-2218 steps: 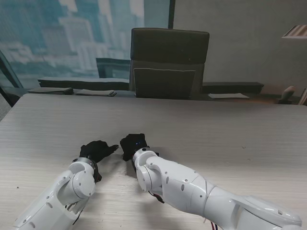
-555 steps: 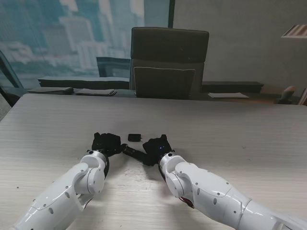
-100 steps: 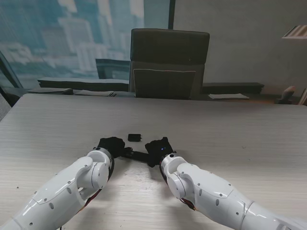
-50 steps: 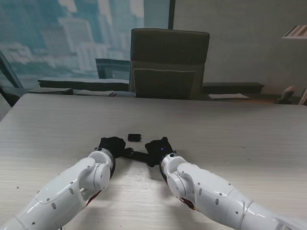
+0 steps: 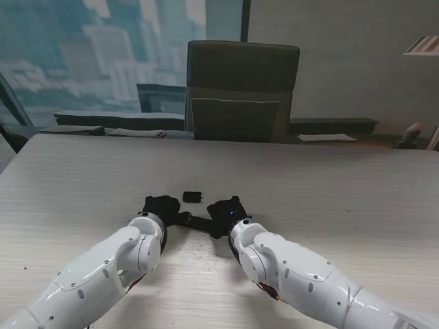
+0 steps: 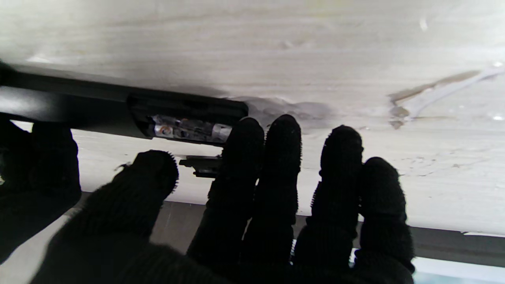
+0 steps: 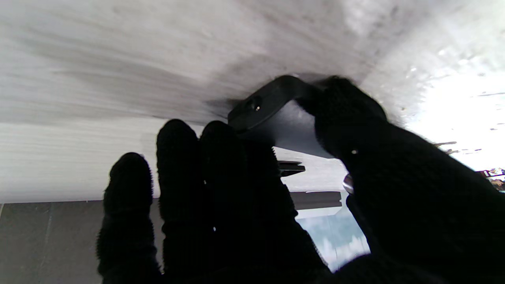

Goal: Install the batteries into the remote control and close the cover

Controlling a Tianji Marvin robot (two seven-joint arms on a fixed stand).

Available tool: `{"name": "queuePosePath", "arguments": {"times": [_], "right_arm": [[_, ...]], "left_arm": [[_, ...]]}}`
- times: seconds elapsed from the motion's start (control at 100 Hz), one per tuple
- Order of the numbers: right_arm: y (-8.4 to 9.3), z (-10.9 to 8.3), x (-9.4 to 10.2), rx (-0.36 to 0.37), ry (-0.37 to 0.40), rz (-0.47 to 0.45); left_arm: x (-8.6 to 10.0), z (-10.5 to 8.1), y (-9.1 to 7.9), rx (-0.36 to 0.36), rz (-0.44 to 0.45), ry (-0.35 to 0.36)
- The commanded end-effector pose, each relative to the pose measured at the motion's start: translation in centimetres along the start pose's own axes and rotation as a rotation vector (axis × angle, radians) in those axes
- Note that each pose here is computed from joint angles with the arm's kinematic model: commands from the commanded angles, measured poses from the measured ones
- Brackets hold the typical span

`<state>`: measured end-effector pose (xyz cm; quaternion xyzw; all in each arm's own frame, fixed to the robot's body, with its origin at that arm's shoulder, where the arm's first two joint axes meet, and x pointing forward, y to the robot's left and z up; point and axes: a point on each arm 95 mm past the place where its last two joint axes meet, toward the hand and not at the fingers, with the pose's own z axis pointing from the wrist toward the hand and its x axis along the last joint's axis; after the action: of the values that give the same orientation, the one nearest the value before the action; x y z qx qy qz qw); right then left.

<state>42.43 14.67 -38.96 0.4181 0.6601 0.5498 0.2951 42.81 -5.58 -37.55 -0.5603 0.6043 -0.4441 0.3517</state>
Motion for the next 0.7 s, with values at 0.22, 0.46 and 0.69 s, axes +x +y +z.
{"name": "queuePosePath", "arguments": {"times": [0.22, 0.46, 0.69], "right_arm": [[-2.59, -0.79, 0.68, 0.089, 0.024, 0.02], [-2.59, -0.79, 0.68, 0.096, 0.03, 0.026], [-2.59, -0.79, 0.7, 0.097, 0.028, 0.03]], "left_arm": [[1.28, 0.13, 0.77, -0.031, 0.01, 0.021], [1.54, 0.43, 1.04, -0.023, 0.024, 0.013], [1.76, 0.73, 1.34, -0.031, 0.028, 0.01]]}}
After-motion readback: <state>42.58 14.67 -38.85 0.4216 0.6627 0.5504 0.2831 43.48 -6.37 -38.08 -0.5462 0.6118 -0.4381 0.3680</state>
